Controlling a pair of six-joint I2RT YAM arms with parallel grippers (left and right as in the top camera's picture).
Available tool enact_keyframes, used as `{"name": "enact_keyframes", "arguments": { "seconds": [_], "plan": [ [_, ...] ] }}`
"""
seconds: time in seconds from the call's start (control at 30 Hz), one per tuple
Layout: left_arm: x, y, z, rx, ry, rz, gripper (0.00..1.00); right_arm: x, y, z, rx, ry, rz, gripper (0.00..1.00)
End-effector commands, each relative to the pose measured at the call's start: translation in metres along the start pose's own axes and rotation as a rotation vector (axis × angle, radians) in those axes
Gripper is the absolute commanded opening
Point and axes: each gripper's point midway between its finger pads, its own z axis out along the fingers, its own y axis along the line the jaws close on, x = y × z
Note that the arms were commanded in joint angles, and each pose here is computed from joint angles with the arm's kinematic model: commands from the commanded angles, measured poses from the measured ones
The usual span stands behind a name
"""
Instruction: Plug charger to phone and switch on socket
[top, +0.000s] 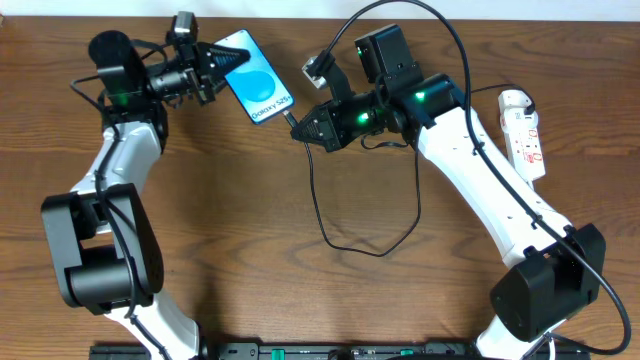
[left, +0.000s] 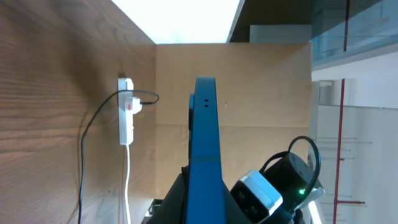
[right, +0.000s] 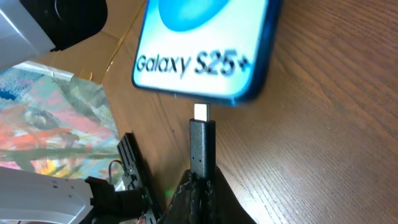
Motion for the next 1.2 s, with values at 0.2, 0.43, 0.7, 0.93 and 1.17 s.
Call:
{"name": "enact_keyframes", "arguments": {
  "seconds": [0.2, 0.43, 0.7, 0.93, 1.17],
  "plan": [
    [0.009, -0.012, 0.008, 0.009, 0.031, 0.059, 0.08, 0.000, 0.008, 0.000, -0.008, -0.001, 0.004, 0.01],
    [0.007, -0.012, 0.008, 0.008, 0.019, 0.067, 0.08, 0.001, 0.008, 0.000, -0.007, 0.002, 0.014, 0.01],
    [0.004, -0.013, 0.008, 0.008, 0.005, 0.087, 0.07, 0.005, 0.008, 0.000, -0.006, 0.017, 0.033, 0.01],
    [0.004, -0.013, 0.008, 0.008, 0.004, 0.093, 0.08, 0.008, 0.013, 0.005, -0.014, 0.030, 0.024, 0.01],
    [0.003, -0.013, 0.008, 0.008, -0.002, 0.093, 0.07, 0.012, 0.006, 0.006, 0.033, 0.040, 0.059, 0.01]
  ]
}}
